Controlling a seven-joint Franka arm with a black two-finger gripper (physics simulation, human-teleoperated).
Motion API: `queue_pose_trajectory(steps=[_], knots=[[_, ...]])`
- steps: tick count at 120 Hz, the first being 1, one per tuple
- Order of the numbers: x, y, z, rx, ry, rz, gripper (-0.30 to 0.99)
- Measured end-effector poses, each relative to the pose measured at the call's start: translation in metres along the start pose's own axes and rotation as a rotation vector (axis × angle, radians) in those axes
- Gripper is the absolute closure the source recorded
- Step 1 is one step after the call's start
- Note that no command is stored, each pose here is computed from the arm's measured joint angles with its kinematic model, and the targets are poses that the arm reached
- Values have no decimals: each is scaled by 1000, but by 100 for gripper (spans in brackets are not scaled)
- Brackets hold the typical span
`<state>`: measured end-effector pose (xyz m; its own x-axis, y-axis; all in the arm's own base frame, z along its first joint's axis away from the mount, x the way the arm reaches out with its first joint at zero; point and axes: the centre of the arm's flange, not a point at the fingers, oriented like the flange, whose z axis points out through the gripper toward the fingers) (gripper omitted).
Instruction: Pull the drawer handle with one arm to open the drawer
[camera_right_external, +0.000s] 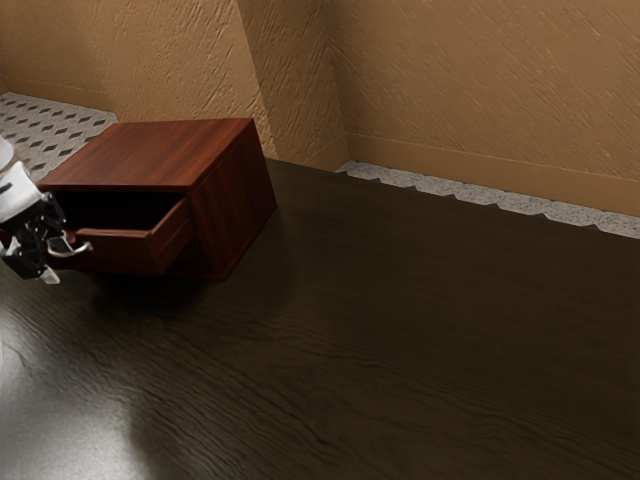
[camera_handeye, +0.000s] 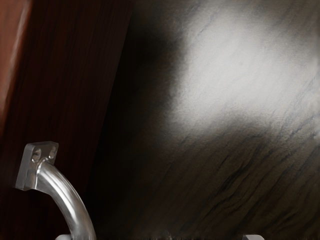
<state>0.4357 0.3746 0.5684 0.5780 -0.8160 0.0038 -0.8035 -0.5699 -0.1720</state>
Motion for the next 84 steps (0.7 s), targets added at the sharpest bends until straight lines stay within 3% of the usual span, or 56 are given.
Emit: queue_pose_trajectory(steps=[63,84], knots=[[-13,56,-13,4,-8,-19,31],[-37,69,-49,66,-14,-60,21]])
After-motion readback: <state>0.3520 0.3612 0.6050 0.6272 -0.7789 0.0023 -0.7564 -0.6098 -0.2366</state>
